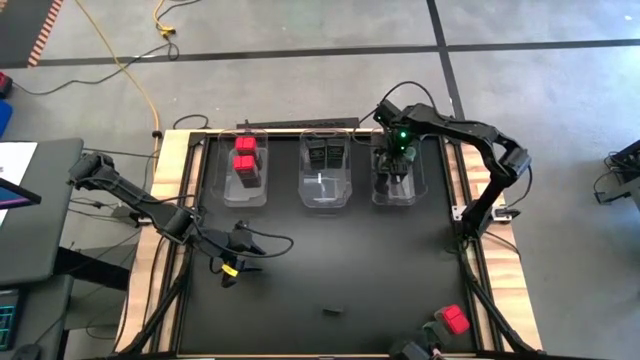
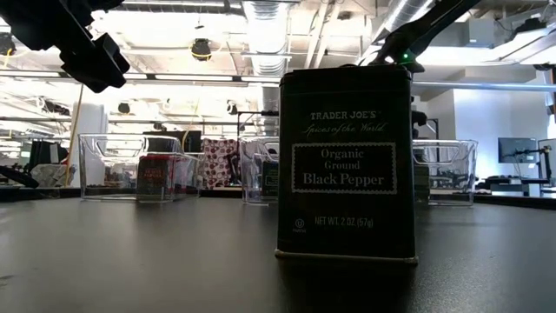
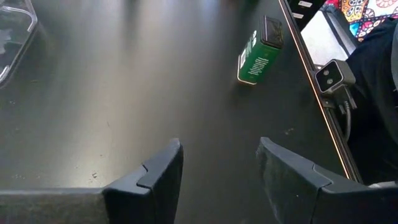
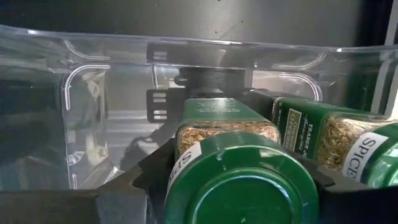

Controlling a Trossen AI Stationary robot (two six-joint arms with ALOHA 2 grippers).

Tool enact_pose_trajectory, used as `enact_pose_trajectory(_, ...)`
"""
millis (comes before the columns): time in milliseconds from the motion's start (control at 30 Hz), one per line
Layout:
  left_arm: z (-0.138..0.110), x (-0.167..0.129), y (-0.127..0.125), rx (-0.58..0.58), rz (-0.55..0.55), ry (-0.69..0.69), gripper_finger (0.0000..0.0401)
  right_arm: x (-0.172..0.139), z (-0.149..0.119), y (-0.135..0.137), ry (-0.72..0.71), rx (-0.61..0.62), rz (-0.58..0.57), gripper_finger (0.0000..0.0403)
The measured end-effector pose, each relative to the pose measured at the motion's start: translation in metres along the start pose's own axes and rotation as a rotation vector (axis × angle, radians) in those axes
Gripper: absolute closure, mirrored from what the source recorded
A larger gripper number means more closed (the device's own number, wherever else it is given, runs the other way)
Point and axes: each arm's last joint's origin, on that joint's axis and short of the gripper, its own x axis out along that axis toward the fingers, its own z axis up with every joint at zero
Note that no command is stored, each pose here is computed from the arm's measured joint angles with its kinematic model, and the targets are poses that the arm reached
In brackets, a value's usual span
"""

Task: Sort spices by type
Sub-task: Put the green seasoning bottle into the right transparent bin

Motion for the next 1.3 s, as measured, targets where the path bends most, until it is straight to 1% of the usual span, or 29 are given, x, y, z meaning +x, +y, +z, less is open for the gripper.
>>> enact_pose_trajectory(133,0.000,0.000,0.000,0.000,0.000,0.000,0.0207,0.000,0.000,0.000,-0.005,0.033,-0.005,0.0164)
enact_pose_trajectory(500,0.000,0.000,0.000,0.001,0.000,0.001,0.0207,0.000,0.001,-0.001,-0.012,0.032,-0.012,0.0163)
enact_pose_trajectory(767,0.000,0.000,0.000,0.001,0.000,0.001,0.0207,0.000,0.001,-0.002,-0.014,0.013,-0.015,0.0163)
enact_pose_trajectory(900,0.000,0.000,0.000,0.001,0.000,0.001,0.0207,0.000,0.001,-0.002,-0.016,-0.034,-0.019,0.0163)
enact_pose_trajectory(1067,0.000,0.000,0.000,0.001,0.000,0.001,0.0207,0.001,0.002,-0.003,-0.025,-0.035,-0.028,0.0163)
enact_pose_trajectory(1300,0.000,0.000,0.000,0.001,0.001,0.002,0.0207,0.012,-0.004,0.002,-0.003,-0.033,-0.016,0.0163)
